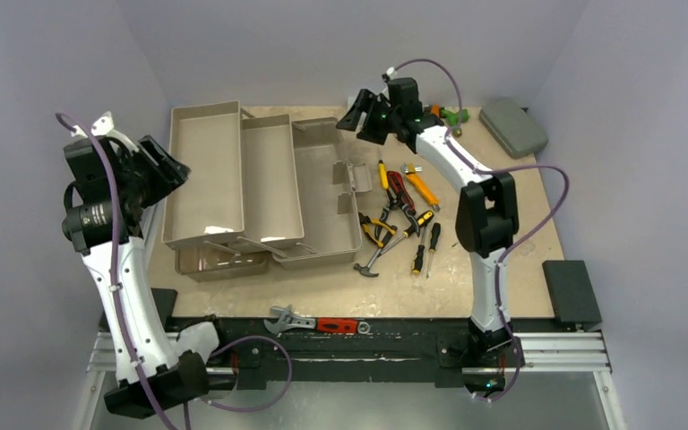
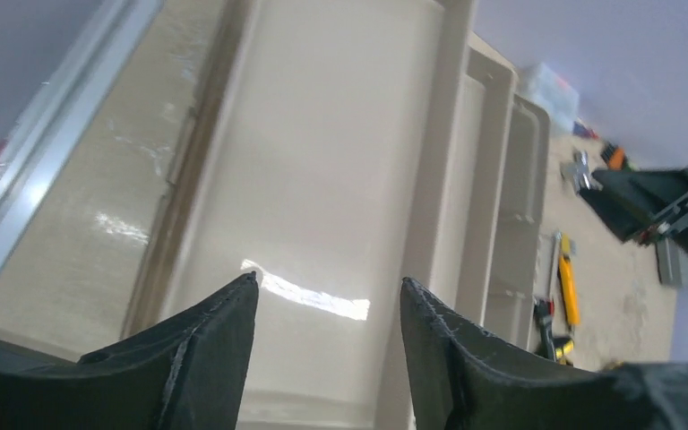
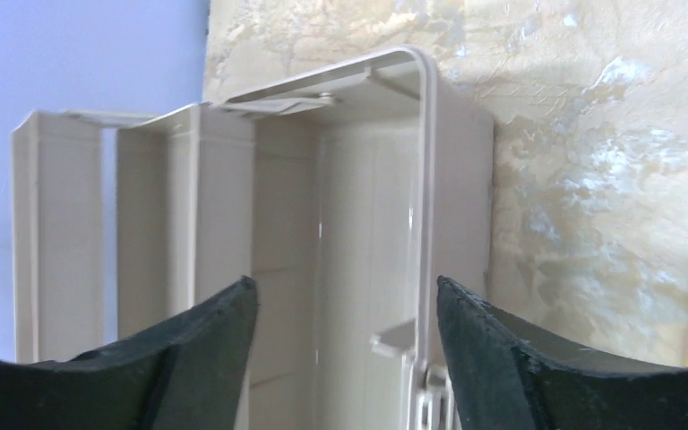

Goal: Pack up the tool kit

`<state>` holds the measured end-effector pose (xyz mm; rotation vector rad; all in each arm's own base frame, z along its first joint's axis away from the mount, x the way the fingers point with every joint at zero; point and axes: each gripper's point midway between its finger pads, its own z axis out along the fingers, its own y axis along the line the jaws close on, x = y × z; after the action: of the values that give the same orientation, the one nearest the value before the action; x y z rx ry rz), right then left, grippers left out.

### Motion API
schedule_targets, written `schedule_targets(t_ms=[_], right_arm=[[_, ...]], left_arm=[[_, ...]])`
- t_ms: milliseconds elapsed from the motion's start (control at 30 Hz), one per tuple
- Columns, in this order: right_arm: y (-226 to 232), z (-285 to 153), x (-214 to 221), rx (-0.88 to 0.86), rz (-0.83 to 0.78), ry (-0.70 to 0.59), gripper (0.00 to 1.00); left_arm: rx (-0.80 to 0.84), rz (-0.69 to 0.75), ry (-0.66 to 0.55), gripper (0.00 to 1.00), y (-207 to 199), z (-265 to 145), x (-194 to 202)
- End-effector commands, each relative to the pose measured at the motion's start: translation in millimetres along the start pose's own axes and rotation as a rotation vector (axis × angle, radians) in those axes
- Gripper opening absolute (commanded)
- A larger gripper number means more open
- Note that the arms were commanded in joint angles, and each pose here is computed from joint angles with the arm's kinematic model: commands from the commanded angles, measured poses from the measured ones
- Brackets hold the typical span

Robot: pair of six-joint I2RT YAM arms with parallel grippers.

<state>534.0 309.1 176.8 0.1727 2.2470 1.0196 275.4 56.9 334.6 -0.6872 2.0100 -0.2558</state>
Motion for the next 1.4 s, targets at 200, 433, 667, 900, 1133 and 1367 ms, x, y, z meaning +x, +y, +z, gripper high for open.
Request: schedule_targets(t_ms=[200,433,667,900,1133,1367], right_arm=[[45,-135,26,0.032,-0.278,-0.112,0.77],[24,-177,105,0.052,-0.349,-0.060,0.79],[-4,-202,162,0.037,-0.336,-0.018,0.79],[-21,-207,194,0.015,-0.282,-0.005,0.80],[-32,-200,209,-0.024,-0.240,-0.013,0.81],[-33,-191,218,-0.061,-0.201,-0.001,0.81]], left_arm=[[0.280,0.079,0.213,0.85,-49,-54,131],[0.302,0.038,0.278,0.84,-17,-91,192],[0.313,0.004,0.307,0.81,2,-105,226],[0.284,-0.006,0.380,0.79,12,-64,253],[0.293,-0.038,0.327,0.79,8,-54,246],[0.316,-0.189,0.371,0.76,-4,-19,259]])
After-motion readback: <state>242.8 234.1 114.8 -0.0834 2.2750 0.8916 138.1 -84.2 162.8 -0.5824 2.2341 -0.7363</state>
